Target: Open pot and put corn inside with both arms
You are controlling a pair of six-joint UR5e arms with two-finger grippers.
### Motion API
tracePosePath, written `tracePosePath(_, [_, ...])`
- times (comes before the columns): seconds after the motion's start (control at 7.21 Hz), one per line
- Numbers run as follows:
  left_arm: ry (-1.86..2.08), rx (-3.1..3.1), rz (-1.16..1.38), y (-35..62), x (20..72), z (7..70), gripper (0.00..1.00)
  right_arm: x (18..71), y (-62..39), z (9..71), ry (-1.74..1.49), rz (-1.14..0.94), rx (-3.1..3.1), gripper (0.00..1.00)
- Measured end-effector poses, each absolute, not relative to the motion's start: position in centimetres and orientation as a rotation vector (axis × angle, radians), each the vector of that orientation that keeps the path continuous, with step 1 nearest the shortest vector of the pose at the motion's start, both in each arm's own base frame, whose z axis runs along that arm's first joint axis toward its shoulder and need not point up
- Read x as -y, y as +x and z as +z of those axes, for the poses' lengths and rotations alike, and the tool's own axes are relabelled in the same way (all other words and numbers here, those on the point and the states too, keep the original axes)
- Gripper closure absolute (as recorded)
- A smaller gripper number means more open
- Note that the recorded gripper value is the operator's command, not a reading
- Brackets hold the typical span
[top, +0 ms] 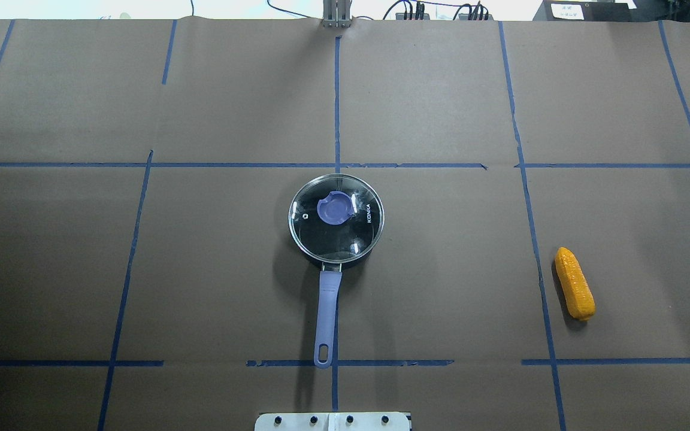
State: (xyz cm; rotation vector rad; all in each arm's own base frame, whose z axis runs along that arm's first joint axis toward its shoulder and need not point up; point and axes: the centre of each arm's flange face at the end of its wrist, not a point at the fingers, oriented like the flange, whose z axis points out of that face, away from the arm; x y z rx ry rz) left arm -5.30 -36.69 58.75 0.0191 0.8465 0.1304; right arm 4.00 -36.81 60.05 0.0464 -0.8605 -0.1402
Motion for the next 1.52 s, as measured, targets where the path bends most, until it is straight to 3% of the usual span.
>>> tracePosePath(1.52, [0.033,-0.881,0.14,-5.17,36.2,58.58,0.0,36.58,4.01,60.34,0.038,-0.133,0.861,0.0])
